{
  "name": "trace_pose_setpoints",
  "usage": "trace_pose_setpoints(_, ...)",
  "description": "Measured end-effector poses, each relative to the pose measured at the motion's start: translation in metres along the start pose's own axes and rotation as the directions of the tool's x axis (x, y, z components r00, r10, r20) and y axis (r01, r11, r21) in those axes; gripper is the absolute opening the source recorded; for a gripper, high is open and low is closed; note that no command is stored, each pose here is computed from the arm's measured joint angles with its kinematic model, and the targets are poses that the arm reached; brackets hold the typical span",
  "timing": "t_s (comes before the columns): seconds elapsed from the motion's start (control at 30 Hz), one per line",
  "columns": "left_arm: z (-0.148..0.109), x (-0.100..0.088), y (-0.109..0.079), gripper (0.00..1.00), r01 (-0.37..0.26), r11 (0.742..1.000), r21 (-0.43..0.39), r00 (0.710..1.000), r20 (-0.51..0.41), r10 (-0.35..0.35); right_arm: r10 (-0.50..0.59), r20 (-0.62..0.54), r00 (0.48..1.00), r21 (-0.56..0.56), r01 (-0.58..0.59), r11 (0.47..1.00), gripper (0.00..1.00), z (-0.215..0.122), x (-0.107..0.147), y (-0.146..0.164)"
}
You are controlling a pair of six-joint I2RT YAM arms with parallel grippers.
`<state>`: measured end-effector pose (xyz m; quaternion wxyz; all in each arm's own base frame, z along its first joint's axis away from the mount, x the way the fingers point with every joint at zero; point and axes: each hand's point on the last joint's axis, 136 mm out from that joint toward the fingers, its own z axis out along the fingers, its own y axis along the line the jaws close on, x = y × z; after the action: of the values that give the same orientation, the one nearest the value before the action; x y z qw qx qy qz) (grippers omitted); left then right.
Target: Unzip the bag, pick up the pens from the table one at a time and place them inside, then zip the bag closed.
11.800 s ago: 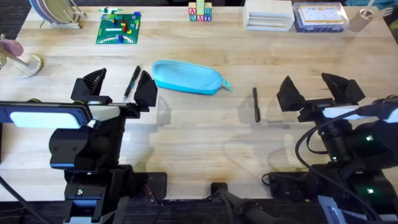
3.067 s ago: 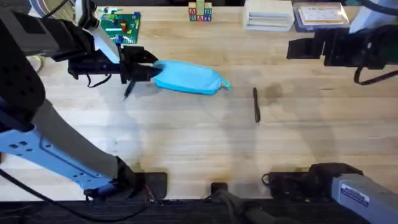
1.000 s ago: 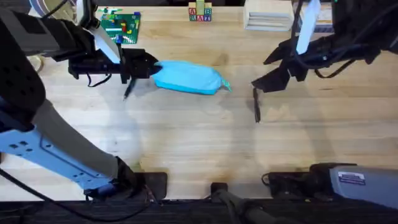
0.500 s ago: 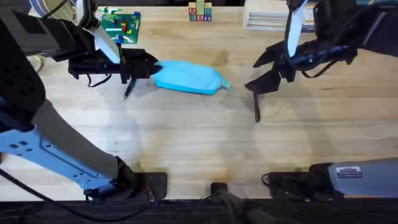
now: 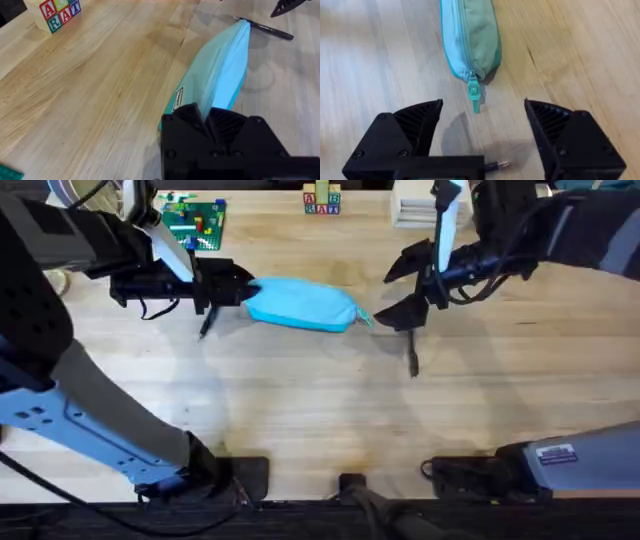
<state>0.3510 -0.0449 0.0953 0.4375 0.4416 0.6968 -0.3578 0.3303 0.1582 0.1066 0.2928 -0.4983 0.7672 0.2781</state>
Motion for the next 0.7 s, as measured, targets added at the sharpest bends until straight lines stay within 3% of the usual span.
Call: trace_pose_setpoints(0.7, 0.0, 0.0, 0.0, 0.042, 0.0, 1.0, 0.0, 1.0, 0.0, 0.0, 0.026, -0.017, 1.0, -0.055, -0.027, 0.998, 0.997, 0.026, 0.015, -0.003)
